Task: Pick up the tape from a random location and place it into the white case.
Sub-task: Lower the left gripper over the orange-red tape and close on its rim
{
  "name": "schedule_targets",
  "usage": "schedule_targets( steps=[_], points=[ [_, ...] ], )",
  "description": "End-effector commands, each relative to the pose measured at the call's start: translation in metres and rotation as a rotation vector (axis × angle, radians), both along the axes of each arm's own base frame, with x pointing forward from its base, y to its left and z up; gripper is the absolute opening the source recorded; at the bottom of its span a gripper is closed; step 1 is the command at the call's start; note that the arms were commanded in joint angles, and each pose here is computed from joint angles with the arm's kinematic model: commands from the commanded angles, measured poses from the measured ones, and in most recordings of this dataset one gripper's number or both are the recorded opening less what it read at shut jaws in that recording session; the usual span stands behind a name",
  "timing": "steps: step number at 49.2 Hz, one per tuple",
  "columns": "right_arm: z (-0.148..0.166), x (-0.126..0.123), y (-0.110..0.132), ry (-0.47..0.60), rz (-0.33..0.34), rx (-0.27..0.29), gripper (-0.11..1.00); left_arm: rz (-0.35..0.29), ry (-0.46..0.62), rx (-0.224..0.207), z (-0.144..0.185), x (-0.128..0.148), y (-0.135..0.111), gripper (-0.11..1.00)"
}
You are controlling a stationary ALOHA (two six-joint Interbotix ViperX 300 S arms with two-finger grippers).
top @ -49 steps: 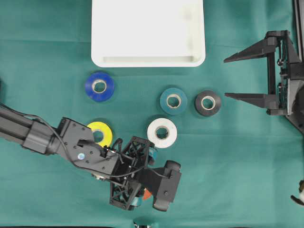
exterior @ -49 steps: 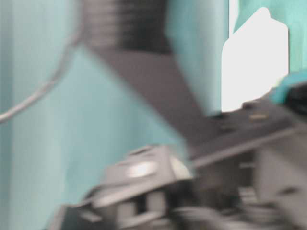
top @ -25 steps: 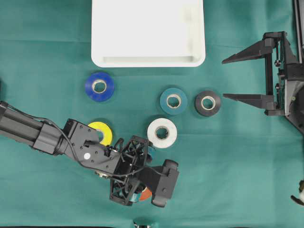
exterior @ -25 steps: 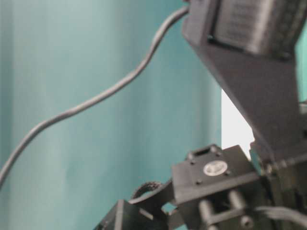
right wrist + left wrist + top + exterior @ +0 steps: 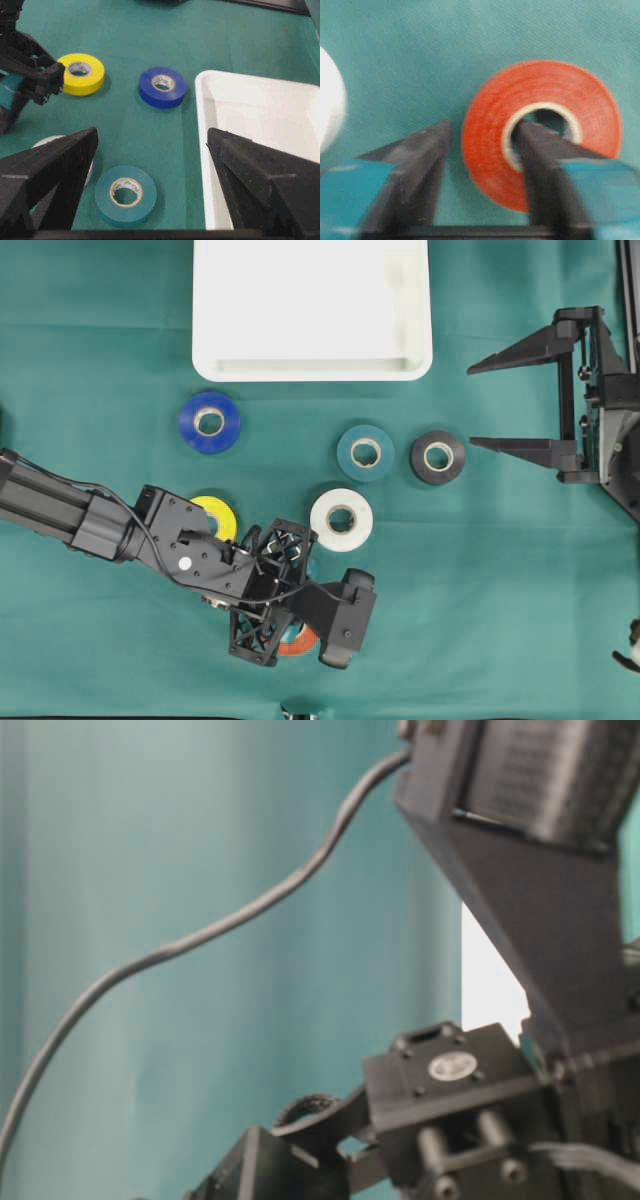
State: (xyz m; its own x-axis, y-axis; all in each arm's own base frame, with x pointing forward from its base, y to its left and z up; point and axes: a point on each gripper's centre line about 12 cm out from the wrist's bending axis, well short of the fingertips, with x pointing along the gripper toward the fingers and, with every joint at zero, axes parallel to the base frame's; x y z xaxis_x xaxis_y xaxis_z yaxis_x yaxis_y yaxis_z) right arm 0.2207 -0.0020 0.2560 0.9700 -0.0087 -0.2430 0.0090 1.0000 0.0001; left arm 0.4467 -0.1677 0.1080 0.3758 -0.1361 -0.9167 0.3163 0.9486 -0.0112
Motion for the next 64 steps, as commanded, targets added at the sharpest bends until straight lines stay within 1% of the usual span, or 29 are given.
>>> schedule_targets(
  steps=[1, 3, 44, 56, 64],
  points=[
    [0.008, 0.003, 0.0, -0.02, -0.001, -0.002, 0.9, -0.002, -0.028, -0.008, 0.014, 0.004, -0.002, 0.3],
    [0.008, 0.003, 0.0, -0.02, -0.001, -0.003, 0.9, -0.002, -0.027, -0.008, 0.014, 0.004, -0.001, 0.23],
    [0.007, 0.003, 0.0, -0.017, -0.001, -0.003, 0.9, -0.005, -0.031, -0.013, 0.017, 0.005, -0.005, 0.24],
    [0.007, 0.003, 0.0, -0.018, -0.001, -0.003, 0.9, -0.004, -0.046, -0.02, 0.035, 0.006, -0.006, 0.24],
    [0.008, 0.003, 0.0, -0.02, 0.0, -0.002, 0.9, -0.003, -0.067, -0.028, 0.063, 0.005, -0.006, 0.24]
  ],
)
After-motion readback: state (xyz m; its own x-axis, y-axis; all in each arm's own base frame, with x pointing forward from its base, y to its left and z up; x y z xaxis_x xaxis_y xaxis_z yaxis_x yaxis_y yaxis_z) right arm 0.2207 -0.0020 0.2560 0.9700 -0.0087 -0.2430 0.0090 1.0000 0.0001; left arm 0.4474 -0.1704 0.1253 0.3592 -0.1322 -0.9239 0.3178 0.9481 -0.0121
